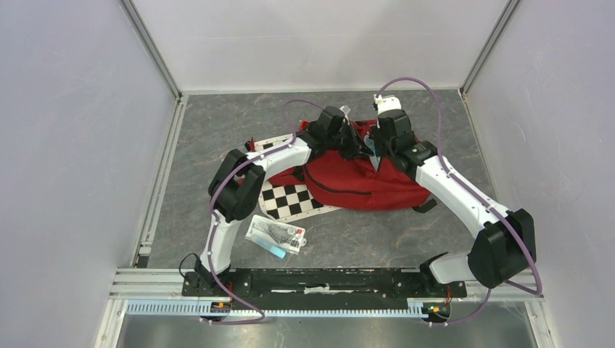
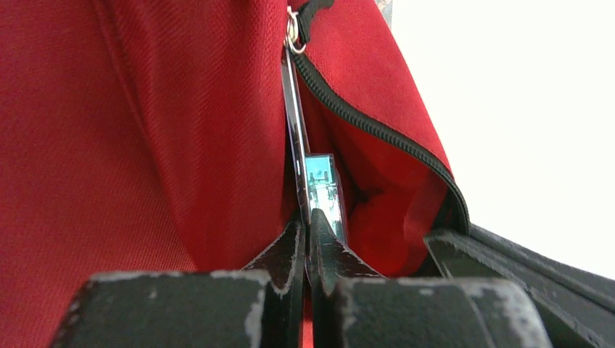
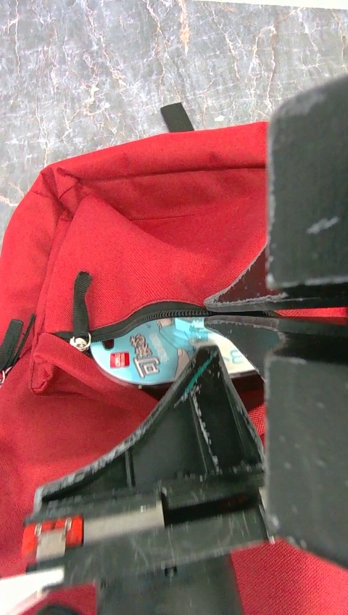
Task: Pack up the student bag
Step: Place the stationery in the student bag, then pick up the stationery from the center of the board, then place the stationery in the student bag, then pick up the stationery from the center of the board.
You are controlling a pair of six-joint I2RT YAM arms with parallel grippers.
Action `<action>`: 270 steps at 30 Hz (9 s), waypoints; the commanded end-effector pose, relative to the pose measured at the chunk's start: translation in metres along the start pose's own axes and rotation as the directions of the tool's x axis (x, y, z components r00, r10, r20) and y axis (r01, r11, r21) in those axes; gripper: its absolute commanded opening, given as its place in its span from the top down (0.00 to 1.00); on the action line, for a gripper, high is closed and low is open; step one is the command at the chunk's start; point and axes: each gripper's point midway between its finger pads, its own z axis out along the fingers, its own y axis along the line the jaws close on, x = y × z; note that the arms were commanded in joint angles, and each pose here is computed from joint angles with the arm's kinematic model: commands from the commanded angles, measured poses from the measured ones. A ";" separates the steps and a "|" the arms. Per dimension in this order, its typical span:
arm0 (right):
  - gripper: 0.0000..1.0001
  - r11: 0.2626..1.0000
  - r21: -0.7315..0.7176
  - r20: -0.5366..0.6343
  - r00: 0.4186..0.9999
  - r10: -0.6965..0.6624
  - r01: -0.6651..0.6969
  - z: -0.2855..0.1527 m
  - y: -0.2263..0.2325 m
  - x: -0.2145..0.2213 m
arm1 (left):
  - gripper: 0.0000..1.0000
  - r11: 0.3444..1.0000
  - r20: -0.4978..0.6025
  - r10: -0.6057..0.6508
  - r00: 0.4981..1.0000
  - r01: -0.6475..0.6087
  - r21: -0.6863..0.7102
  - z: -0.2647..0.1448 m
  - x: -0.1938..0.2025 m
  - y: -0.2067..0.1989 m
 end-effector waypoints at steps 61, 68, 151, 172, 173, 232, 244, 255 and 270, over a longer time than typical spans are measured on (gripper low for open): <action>0.90 0.995 -0.019 0.077 0.992 0.099 -0.098 -0.013 -0.023 0.025 | 0.00 0.769 0.393 0.043 0.918 0.220 -0.600 -0.285 0.042 0.177; 0.90 0.996 -0.023 0.063 0.994 0.088 -0.087 -0.011 -0.021 0.031 | 0.00 0.669 0.406 -0.086 0.910 0.355 -0.654 -0.315 0.093 0.221; 0.93 0.988 -0.058 0.219 0.964 0.151 -0.142 -0.044 -0.027 -0.017 | 0.89 0.964 0.325 0.264 0.908 -0.252 -0.080 -0.087 -0.096 -0.105; 0.93 0.986 -0.024 0.262 0.951 0.164 -0.164 -0.049 -0.035 -0.029 | 0.88 0.927 0.129 0.308 0.943 -0.267 -0.263 -0.020 -0.020 -0.038; 0.93 0.986 -0.021 0.262 0.951 0.163 -0.164 -0.049 -0.036 -0.031 | 0.89 0.932 0.113 0.284 0.952 -0.246 -0.267 -0.017 -0.014 -0.032; 0.65 0.987 -0.154 0.191 0.979 0.067 -0.037 -0.045 -0.010 0.000 | 0.00 0.841 0.386 0.274 0.881 -0.024 -0.541 -0.262 0.018 0.106; 0.41 0.788 -0.535 0.312 0.938 -0.151 0.305 -0.089 0.078 -0.066 | 0.00 0.858 0.365 0.049 0.930 0.148 -0.492 -0.279 0.084 0.161; 0.42 0.453 -0.802 0.281 0.915 -0.290 0.389 -0.146 0.245 0.014 | 0.00 0.814 0.377 -0.025 0.926 0.238 -0.530 -0.292 0.119 0.205; 0.47 0.577 -0.812 -0.235 0.859 -0.455 0.084 -0.126 0.289 0.169 | 0.00 0.730 0.483 0.023 0.875 0.316 -0.606 -0.310 0.115 0.243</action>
